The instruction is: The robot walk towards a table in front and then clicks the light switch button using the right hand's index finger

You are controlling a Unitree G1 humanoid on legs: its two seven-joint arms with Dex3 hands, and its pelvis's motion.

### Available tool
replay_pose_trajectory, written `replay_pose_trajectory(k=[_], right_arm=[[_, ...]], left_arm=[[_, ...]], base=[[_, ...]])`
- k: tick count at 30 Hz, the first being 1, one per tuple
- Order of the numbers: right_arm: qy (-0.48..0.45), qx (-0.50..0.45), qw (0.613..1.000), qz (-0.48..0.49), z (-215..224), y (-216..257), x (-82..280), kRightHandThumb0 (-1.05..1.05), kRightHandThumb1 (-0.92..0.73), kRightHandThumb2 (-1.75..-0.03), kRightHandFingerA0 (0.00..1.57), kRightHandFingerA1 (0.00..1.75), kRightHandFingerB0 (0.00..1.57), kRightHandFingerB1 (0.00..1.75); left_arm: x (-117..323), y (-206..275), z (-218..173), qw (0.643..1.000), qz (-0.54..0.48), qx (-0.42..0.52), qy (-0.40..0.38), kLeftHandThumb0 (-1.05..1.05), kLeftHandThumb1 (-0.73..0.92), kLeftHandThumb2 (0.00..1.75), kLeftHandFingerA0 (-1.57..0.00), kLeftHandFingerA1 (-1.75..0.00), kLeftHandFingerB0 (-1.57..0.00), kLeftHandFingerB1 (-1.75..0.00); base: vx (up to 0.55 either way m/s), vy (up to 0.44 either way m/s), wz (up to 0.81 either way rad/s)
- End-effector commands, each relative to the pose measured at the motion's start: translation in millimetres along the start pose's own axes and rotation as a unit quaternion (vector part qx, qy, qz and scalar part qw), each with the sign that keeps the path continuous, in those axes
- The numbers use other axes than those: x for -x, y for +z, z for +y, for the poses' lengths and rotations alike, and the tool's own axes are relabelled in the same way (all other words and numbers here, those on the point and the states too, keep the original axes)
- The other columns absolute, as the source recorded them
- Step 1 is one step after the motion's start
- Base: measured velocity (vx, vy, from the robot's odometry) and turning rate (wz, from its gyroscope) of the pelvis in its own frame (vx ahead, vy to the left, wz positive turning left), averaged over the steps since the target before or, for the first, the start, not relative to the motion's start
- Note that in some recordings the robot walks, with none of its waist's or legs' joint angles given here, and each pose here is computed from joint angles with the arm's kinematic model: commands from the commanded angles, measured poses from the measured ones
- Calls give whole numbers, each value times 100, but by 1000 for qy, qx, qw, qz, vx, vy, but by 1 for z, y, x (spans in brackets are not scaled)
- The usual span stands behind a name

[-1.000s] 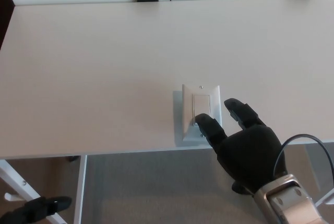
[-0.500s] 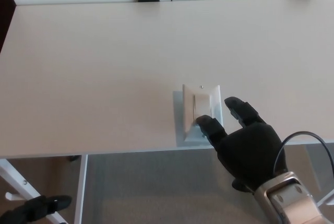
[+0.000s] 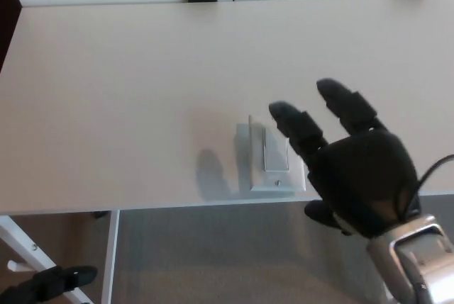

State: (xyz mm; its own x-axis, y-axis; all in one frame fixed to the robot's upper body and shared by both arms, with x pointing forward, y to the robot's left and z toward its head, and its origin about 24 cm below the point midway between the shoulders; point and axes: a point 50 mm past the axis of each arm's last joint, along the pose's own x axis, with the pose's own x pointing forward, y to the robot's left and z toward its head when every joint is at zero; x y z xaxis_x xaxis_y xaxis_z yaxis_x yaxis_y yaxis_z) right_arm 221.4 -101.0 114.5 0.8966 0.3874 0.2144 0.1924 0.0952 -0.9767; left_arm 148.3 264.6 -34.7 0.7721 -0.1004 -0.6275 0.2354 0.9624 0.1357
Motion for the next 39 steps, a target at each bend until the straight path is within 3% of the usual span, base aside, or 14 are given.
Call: replay_pose_trajectory(k=[1, 2, 5, 6, 10, 14, 16, 17, 20, 22, 27, 31, 32, 39], right_arm=[[9, -47, 999, -15, -17, 1, 23, -78, -38, -58, 0, 8, 0, 23], [11, -57, 998, -18, -20, 3, 35, -63, -37, -80, 0, 9, 0, 3], [17, -77, 997, -21, -26, 5, 62, -71, -27, -68, 0, 0, 6, 13], [21, -82, 996, -18, -27, 5, 69, -78, -36, -57, 0, 0, 0, 28], [75, -114, 991, 14, -20, -1, 105, -63, -27, -64, 0, 2, 7, 13], [114, -145, 981, 60, -6, -12, 132, -63, -28, -65, 0, 2, 6, 12], [135, -200, 963, 116, 7, -18, 152, -57, -28, -62, 0, 1, 7, 11], [129, -223, 958, 123, 12, -19, 157, -50, -34, -70, 0, 13, 0, 13], [128, -300, 932, 161, 33, -20, 177, -50, -39, -67, 0, 0, 12, 9], [129, -325, 914, 203, 62, -24, 195, -54, -37, -65, 0, 2, 9, 11], [168, -339, 882, 280, 95, -41, 207, -50, -31, -65, 0, 18, 6, 17], [179, -391, 854, 293, 108, -50, 207, -49, -41, -67, 0, 12, 4, 21], [180, -397, 850, 296, 108, -51, 208, -50, -30, -69, 0, 24, 0, 23], [181, -403, 844, 305, 116, -54, 214, -52, -31, -69, 0, 23, 0, 22]], left_arm=[[4, -4, 5, 1000, 17, -9, 2, -31, 77, 63, -43, -44, -36, -39], [4, -5, 6, 1000, 19, -10, 1, -30, 77, 63, -43, -44, -36, -39], [5, -6, 5, 1000, 22, -11, 3, -30, 77, 63, -45, -44, -37, -39], [5, -7, 5, 1000, 23, -10, 3, -29, 78, 63, -45, -44, -37, -39], [7, -14, 3, 1000, 30, 0, 3, -28, 77, 62, -45, -44, -36, -38], [8, -18, 1, 999, 36, 7, 0, -29, 78, 63, -44, -45, -36, -39], [9, -20, -1, 1000, 31, 0, -4, -29, 78, 63, -44, -45, -37, -39], [9, -21, -2, 999, 31, 5, -4, -30, 78, 63, -44, -45, -38, -40], [9, -26, -5, 999, 37, 12, -4, -30, 77, 63, -44, -45, -38, -40], [11, -31, -8, 999, 46, 10, -6, -31, 75, 62, -45, -44, -37, -38], [13, -35, -9, 999, 48, 19, -6, -32, 77, 63, -44, -45, -37, -39], [14, -37, -7, 999, 43, 25, 0, -32, 77, 63, -42, -43, -37, -39], [14, -37, -8, 999, 47, 25, 1, -31, 77, 63, -43, -44, -37, -39], [19, -44, -6, 998, 50, 31, 3, -31, 77, 63, -43, -44, -36, -39]], base=[[0, 0, 0], [0, 0, 0], [0, 0, 0], [0, 0, 0], [0, 0, 0], [0, 0, 0], [0, 0, 0], [0, 0, 0], [0, 0, 0], [0, 0, 0], [0, 0, 0], [0, 0, 0], [0, 0, 0], [0, 0, 0]])
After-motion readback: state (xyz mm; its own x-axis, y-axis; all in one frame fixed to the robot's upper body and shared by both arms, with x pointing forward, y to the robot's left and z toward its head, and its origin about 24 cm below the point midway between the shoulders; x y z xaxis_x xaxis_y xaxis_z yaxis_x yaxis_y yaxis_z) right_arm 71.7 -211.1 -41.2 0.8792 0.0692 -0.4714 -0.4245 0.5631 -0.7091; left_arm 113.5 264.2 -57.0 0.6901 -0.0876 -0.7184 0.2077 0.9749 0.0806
